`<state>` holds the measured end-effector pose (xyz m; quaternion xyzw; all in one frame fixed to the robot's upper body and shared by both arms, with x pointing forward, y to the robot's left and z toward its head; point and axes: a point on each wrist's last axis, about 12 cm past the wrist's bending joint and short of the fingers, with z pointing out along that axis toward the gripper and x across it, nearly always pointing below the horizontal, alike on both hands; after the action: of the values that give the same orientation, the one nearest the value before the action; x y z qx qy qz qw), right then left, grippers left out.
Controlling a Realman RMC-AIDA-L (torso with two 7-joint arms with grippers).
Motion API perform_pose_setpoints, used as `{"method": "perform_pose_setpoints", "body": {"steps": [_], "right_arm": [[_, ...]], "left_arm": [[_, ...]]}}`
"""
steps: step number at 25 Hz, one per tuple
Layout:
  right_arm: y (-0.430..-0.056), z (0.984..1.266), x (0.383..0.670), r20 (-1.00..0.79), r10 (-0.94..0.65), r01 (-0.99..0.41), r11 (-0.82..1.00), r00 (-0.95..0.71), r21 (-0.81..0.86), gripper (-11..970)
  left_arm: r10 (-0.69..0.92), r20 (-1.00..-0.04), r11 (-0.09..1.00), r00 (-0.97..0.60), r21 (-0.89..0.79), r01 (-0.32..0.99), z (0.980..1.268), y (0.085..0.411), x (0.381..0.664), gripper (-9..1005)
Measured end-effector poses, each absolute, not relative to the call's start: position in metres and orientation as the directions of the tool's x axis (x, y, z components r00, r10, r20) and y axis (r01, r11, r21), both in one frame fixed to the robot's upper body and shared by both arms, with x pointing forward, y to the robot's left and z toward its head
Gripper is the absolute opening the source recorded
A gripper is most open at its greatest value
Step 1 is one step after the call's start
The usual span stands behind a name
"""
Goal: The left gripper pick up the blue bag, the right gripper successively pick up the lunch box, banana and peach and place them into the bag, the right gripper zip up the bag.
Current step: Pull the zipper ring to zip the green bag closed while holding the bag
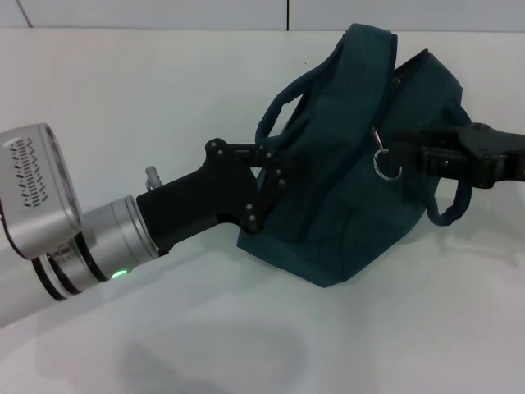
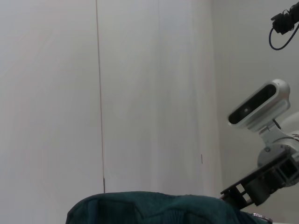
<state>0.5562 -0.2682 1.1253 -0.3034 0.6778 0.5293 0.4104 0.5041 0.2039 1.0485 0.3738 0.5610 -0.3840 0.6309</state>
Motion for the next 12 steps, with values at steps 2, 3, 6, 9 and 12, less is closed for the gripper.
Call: {"method": "perform_pose_setpoints", "body": {"steps": [2,3,6,9,12], "right_arm": [[-0.2693,1.1245,0.5565,-0.875,0.014,-0.843,0.26,-0.484,0.47,452],[-0.2695,1.1244,0.5567,-0.874,0.011,-0.842,0.261,-0.486,0.472,451],[-0.2672,1.1253,0.5578,-0.867,-0.007,-0.841,0.249,-0.497,0.48,447],[-0.2636,1.1272,0.5573,-0.858,-0.025,-0.84,0.219,-0.513,0.496,442],[-0.2623,1.1307,0.5566,-0.854,-0.038,-0.843,0.189,-0.519,0.504,438]], "left_arm": [[-0.065,-0.995,0.426,0.075,0.04,0.904,1.0483,0.204,0.5037,25],[-0.065,-0.995,0.426,0.075,0.04,0.904,1.0483,0.204,0.5037,24],[-0.065,-0.995,0.424,0.074,0.04,0.905,1.0482,0.2037,0.5036,24],[-0.063,-0.995,0.419,0.073,0.04,0.907,1.048,0.2031,0.5031,24],[-0.063,-0.995,0.414,0.073,0.04,0.909,1.0479,0.2027,0.5025,23]]}}
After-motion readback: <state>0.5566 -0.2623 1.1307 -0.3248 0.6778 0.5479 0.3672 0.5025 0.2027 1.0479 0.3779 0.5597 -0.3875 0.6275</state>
